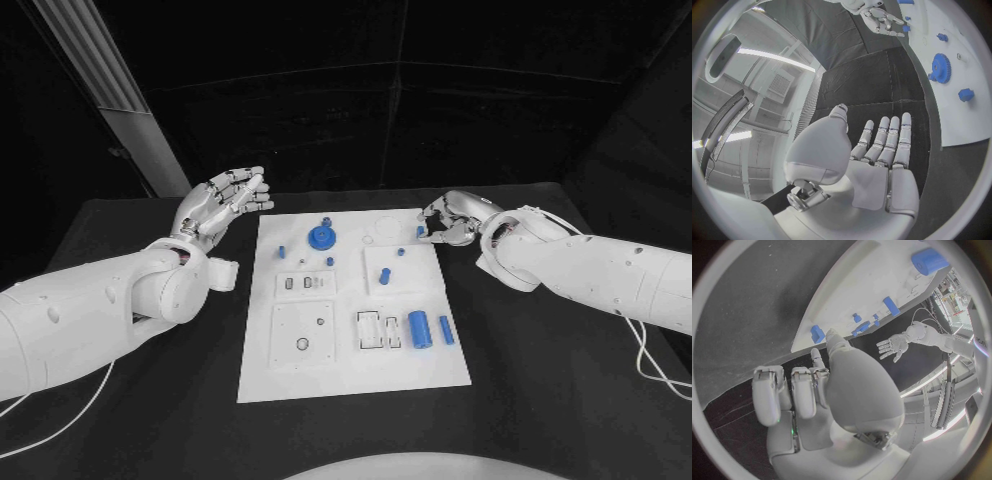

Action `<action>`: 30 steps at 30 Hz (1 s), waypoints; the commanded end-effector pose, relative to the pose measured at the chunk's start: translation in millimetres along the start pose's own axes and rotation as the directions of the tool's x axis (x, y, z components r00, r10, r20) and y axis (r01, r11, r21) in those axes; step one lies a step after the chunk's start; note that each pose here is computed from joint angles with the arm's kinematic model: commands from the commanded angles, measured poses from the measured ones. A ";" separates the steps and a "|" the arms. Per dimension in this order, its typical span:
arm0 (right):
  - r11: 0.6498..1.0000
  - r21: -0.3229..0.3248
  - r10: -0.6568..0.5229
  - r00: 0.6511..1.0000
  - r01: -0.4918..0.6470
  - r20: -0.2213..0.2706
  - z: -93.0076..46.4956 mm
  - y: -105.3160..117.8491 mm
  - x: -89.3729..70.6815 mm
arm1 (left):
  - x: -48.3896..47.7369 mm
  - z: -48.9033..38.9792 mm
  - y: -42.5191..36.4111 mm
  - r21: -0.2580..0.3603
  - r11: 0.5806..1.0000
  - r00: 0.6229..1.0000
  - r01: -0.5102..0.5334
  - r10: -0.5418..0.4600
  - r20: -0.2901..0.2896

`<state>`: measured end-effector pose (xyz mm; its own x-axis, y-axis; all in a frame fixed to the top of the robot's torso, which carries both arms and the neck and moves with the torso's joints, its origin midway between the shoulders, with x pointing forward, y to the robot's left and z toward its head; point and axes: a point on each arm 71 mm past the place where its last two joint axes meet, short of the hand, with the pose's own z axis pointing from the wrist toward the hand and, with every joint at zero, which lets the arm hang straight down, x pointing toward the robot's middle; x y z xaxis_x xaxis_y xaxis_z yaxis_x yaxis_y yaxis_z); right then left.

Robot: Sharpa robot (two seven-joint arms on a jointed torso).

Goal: Assemble the parts on the task board

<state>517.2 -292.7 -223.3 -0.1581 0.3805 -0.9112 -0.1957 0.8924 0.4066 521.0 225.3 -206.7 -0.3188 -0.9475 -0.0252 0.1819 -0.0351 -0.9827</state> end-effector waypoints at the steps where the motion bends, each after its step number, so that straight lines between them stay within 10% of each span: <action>1: 1.000 0.027 -0.015 0.999 0.016 -0.033 1.2 -1.0 2.3 | 1.6 -0.8 -14.4 0.190 0.982 1.000 0.008 -0.006 -0.014; 30: 0.999 0.041 -0.015 0.998 0.017 -0.055 4.8 1.5 9.5 | -2.3 -2.8 -14.8 0.189 0.982 1.000 0.005 -0.004 -0.008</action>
<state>519.9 -287.4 -231.6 -0.2000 0.3601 -0.9112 -0.1565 0.9063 0.3925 520.3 229.1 -206.5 -0.3145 -0.9489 -0.0255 0.1814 -0.0337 -0.9828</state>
